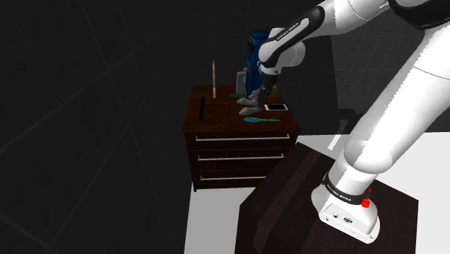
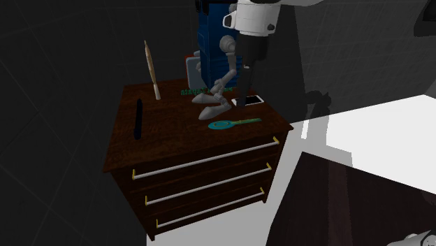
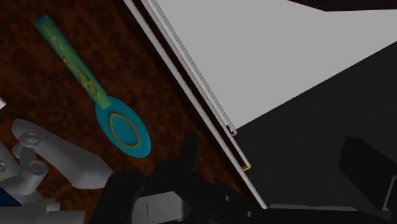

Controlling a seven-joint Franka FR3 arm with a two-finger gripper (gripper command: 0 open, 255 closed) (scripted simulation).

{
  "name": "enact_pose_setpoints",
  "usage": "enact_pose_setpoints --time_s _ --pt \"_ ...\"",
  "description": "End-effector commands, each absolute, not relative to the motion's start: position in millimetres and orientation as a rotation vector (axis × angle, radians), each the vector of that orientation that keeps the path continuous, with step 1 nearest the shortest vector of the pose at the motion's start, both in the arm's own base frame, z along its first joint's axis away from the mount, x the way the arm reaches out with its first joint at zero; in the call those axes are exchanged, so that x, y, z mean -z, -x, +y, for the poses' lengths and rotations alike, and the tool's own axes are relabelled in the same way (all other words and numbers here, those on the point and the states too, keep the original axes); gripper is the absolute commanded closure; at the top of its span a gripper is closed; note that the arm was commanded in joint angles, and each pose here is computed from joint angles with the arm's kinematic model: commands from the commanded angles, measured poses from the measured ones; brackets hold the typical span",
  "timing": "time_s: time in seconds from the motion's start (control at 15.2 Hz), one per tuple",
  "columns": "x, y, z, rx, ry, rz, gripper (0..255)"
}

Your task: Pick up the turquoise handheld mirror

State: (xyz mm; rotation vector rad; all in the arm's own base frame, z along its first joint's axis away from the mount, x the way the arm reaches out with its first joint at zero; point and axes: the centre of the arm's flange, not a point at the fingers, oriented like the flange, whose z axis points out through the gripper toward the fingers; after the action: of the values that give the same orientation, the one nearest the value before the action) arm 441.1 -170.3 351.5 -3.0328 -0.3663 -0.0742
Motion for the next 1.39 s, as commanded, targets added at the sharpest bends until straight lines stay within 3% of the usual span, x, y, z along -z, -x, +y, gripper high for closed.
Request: enact_pose_setpoints --time_s 0.0,1.32 --pt "-332.0 -448.7 -188.6 0.068 3.032 -0.378 0" --pt "-154.0 -542.1 -316.7 0.010 3.014 -0.461 0"
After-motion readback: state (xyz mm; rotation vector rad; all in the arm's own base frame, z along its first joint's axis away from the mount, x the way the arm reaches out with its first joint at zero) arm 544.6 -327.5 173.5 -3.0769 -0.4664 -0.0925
